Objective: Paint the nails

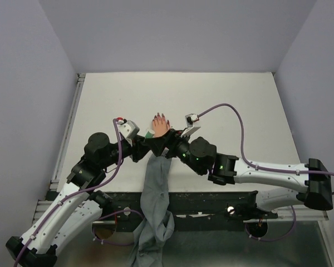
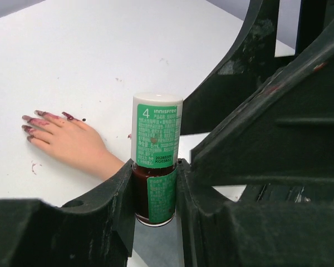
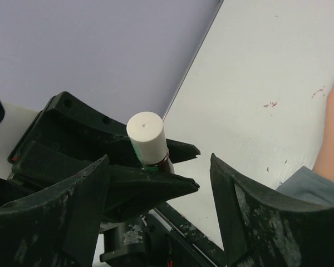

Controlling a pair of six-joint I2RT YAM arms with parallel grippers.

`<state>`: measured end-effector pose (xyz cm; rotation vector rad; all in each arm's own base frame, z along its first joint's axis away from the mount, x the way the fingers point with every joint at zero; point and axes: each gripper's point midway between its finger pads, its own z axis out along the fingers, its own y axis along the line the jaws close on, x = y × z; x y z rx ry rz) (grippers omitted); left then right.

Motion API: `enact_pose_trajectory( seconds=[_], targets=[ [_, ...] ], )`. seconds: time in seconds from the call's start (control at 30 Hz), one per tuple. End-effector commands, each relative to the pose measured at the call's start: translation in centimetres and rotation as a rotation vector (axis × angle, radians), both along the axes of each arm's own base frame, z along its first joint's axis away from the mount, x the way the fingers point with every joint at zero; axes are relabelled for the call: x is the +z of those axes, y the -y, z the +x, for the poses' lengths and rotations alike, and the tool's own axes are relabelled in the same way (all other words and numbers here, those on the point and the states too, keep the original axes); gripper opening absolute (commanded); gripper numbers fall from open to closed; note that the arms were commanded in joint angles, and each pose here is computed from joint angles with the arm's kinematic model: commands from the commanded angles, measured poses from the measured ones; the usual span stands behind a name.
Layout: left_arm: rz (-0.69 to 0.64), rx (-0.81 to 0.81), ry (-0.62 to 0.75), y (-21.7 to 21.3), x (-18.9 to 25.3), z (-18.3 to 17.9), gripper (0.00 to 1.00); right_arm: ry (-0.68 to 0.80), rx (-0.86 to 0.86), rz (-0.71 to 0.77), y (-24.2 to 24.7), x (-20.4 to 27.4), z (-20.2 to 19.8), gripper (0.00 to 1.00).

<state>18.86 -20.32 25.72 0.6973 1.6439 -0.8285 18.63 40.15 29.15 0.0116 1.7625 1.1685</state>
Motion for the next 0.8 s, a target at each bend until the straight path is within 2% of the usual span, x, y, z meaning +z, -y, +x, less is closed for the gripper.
enact_pose_trajectory(
  seconds=[0.0, 0.07, 0.13, 0.3, 0.47, 0.53, 0.77],
  targets=[
    [-0.064, -0.094, 0.099, 0.9, 3.5, -1.2, 0.0, 0.087, -0.088, -0.084, 4.0, 1.7, 0.3, 0.81],
    [-0.074, -0.135, 0.1, 1.3, 3.7, -1.8, 0.0, 0.151, -0.09, -0.11, 5.7, 2.9, 0.2, 0.84],
    [-0.085, -0.202, 0.101, 1.8, 4.0, -2.8, 0.0, 0.243, -0.011, -0.151, 6.4, 4.2, -0.8, 0.85],
    [-0.116, -0.439, 0.039, 3.5, 4.2, -6.2, 0.0, 0.376, 0.29, -0.374, 7.0, 4.4, -4.5, 0.85],
    [-0.16, -0.701, -0.105, 4.6, 4.3, -9.5, 0.0, 0.365, 0.521, -0.413, 7.6, 5.0, -8.4, 0.85],
    [-0.185, -0.749, -0.1, 4.8, 4.9, -10.0, 0.0, 0.347, 0.604, -0.416, 7.4, 5.1, -9.8, 0.85],
    [-0.197, -0.828, -0.123, 4.6, 5.0, -11.2, 0.0, 0.352, 0.643, -0.433, 7.1, 4.8, -10.2, 0.84]
  ],
)
